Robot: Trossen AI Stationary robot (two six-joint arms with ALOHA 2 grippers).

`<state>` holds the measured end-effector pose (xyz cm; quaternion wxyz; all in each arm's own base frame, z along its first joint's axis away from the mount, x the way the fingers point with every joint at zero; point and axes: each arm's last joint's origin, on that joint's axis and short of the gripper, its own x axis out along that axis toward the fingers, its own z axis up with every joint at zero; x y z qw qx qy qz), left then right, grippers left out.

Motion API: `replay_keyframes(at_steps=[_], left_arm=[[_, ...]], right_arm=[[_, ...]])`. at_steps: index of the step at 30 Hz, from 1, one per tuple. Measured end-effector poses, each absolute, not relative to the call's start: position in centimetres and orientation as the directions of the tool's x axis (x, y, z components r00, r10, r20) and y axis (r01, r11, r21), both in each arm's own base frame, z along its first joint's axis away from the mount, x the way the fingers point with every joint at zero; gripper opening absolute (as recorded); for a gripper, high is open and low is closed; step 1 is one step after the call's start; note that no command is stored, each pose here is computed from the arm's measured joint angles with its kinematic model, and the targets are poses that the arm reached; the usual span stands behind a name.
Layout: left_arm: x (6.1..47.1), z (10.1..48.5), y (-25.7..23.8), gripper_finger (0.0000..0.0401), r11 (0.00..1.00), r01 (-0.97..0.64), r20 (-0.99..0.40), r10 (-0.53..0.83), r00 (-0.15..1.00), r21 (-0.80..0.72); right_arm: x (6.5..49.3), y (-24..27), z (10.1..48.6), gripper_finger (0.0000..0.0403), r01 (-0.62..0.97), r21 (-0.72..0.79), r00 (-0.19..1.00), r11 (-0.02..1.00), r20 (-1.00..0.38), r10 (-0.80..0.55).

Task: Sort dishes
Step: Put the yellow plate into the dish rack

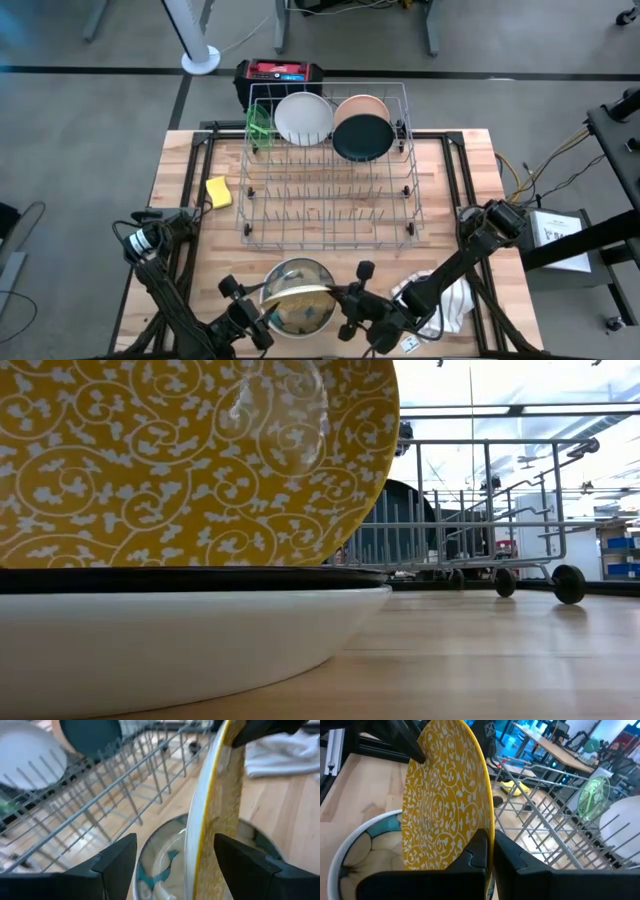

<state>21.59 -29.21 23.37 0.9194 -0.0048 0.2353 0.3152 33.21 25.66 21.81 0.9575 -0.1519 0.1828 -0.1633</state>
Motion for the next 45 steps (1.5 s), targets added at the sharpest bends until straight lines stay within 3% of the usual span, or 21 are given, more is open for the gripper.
replay_keyframes(at_steps=[6,13,17,27,38,45], left_arm=[[22.0,22.8,-29.7,0.0249,0.828,-0.544,-0.387,0.551,0.740,0.138],[22.2,21.8,-29.9,0.0211,0.841,-0.522,-0.391,0.533,0.751,0.142],[22.2,21.8,-29.9,0.0166,0.841,-0.521,-0.390,0.534,0.750,0.148],[22.1,21.9,-29.9,0.0012,0.842,-0.515,-0.388,0.534,0.751,0.161],[22.3,23.5,-30.4,0.0005,0.848,-0.509,-0.398,0.521,0.755,0.144],[22.5,26.2,-30.5,0.0003,0.851,-0.504,-0.397,0.518,0.758,0.147]], right_arm=[[33.2,25.8,22.0,0.0001,0.258,-0.385,0.883,0.886,-0.277,-0.378],[33.2,25.9,22.1,0.0001,0.259,-0.379,0.887,0.888,-0.270,-0.374],[33.2,25.9,22.2,0.0000,0.265,-0.364,0.888,0.893,-0.269,-0.374],[33.2,26.0,22.1,0.0000,0.276,-0.332,0.888,0.902,-0.270,-0.371],[33.2,26.0,22.2,0.0001,0.279,-0.300,0.891,0.912,-0.273,-0.362],[33.3,26.0,22.4,0.0036,0.305,-0.255,0.892,0.918,-0.260,-0.369]])
